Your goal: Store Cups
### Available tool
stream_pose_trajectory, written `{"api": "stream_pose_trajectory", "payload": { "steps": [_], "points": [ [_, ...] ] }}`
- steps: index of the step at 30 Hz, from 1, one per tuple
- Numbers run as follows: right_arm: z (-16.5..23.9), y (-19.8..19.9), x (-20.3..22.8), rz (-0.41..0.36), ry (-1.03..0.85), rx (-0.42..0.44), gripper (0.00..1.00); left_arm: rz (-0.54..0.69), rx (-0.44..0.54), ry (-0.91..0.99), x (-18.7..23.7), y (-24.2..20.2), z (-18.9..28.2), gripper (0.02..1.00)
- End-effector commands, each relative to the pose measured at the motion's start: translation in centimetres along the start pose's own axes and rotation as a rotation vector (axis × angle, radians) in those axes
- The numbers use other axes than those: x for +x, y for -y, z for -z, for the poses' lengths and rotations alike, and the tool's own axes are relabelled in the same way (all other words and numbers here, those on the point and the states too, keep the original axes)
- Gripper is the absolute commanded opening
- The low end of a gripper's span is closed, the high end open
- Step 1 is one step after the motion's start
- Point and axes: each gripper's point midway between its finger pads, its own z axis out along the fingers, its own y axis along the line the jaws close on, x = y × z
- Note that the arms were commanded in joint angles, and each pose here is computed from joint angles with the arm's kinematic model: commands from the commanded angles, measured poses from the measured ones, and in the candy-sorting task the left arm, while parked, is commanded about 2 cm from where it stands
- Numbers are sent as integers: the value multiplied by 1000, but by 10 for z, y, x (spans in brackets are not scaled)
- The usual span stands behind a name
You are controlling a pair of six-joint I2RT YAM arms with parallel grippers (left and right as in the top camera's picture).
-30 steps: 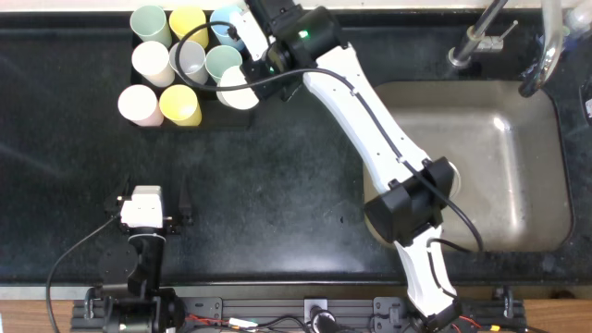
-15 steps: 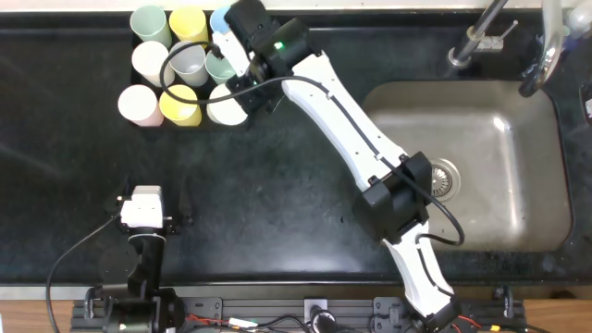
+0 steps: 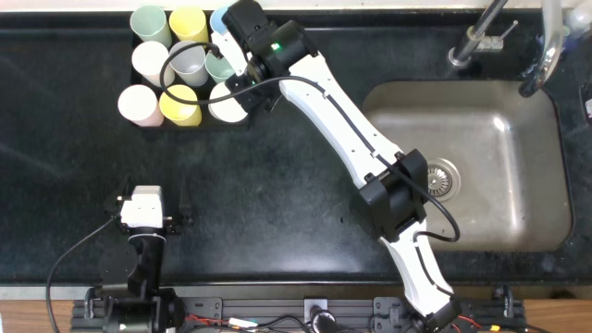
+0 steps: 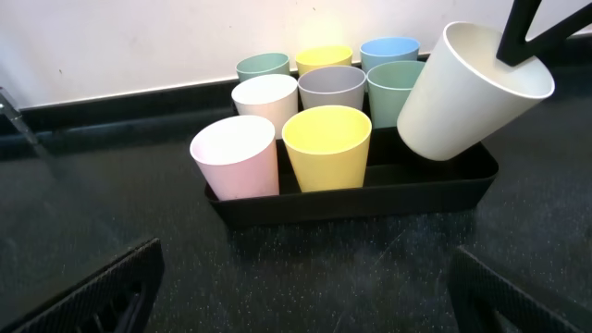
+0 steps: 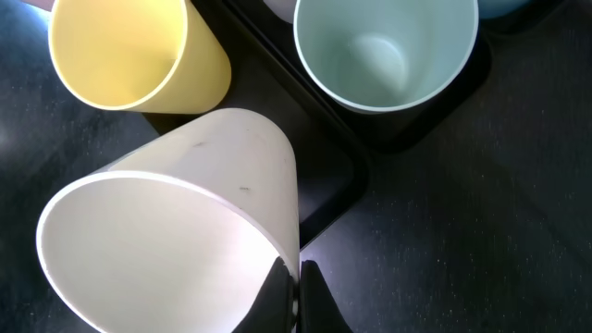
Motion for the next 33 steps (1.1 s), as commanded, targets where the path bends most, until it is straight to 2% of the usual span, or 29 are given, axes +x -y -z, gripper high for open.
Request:
{"api": "stream_pose_trajectory", "payload": {
  "steps": [1,10,29,30,31,32,33],
  "points": [
    [-11,2,-1,23,-10,10,45,-16,22,8,-2,4,1,1000],
    [-22,17,6,42,-47,79,42,-16,22,8,-2,4,1,1000],
    [-33,17,8,53,-55,74,42,-16,22,8,-2,4,1,1000],
    [-33,17,7,54,-55,74,161,-16,22,8,-2,4,1,1000],
    [-33,17,8,53,-55,75,364,-16,22,8,-2,4,1,1000],
    [-33,17,8,53,-55,74,514,-16,22,8,-2,4,1,1000],
    [-33,16,8,53,-55,74,625,-16,22,8,-2,4,1,1000]
  ]
}}
